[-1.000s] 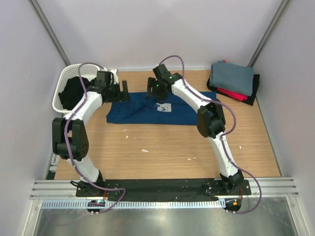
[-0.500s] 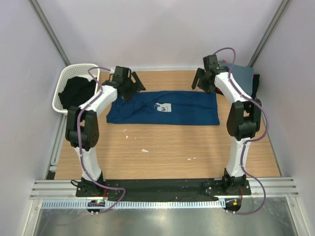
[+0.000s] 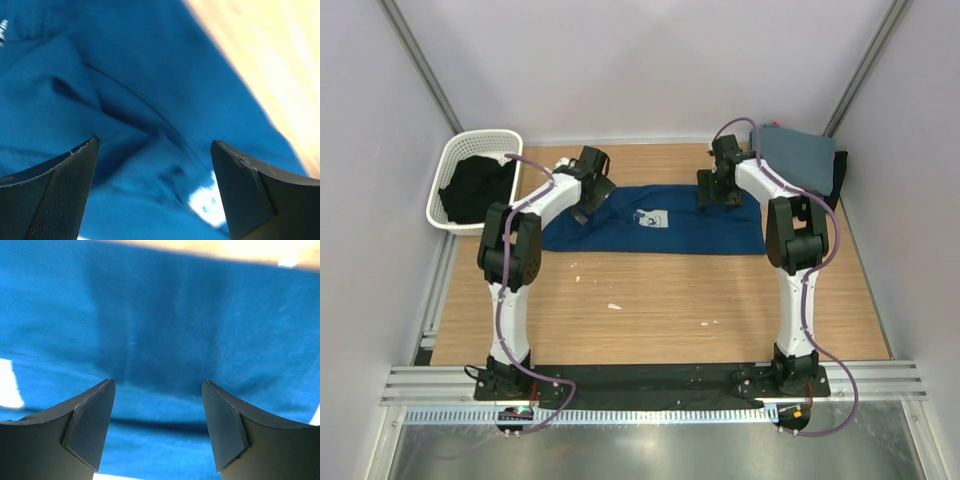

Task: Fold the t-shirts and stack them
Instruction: Fold the tshirt

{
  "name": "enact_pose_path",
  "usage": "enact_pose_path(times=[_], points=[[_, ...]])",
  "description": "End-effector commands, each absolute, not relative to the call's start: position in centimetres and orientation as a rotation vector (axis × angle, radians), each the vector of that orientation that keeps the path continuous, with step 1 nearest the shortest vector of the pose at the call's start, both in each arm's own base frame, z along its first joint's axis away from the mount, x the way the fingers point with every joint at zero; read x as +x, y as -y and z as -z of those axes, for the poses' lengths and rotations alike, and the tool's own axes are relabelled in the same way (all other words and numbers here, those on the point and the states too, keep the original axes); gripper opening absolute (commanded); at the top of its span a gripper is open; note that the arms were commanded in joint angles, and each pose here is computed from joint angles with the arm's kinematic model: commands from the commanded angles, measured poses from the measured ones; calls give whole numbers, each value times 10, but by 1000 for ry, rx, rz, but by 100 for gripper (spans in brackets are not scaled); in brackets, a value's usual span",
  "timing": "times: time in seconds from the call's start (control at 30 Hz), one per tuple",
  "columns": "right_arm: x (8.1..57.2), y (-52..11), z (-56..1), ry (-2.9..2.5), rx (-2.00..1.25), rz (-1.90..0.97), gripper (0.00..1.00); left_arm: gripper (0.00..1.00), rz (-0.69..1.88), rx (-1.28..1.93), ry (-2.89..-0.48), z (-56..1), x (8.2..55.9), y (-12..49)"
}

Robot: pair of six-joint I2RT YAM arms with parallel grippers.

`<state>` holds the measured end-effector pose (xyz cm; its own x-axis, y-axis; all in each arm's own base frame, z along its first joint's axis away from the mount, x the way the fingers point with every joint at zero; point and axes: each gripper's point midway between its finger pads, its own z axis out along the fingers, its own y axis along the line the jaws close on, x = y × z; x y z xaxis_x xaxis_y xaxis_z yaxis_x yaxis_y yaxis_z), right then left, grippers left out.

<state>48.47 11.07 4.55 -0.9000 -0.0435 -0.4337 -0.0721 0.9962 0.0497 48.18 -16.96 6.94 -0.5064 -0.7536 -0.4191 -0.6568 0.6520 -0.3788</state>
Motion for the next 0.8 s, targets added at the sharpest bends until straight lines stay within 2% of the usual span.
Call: enact_pose_path(times=[0.0, 0.23, 0.37, 0.4, 0.43, 0.5, 0.67, 0.77], points=[[473, -106, -23, -2734, -108, -78, 76, 94, 51, -1199, -2277, -47, 484, 144], [426, -111, -24, -2751, -13, -190, 76, 92, 38, -1204, -2348, -16, 502, 133], [381, -113, -8, -2821, 55, -221, 76, 91, 19, -1023, -2403, -9, 526, 130], [375, -116, -8, -2827, 54, -221, 75, 90, 79, -961, -2384, -23, 544, 137], [366, -121, -6, -2833, 51, -211, 75, 89, 89, -931, -2443, -5, 545, 144], [344, -128, -7, -2850, 28, -214, 76, 87, 137, -851, -2469, -12, 558, 154], [288, -165, -8, -2857, -87, -195, 76, 84, 185, -769, -2472, 4, 568, 169], [262, -188, -7, -2860, -73, -240, 76, 81, 308, -592, -2497, -5, 578, 198]])
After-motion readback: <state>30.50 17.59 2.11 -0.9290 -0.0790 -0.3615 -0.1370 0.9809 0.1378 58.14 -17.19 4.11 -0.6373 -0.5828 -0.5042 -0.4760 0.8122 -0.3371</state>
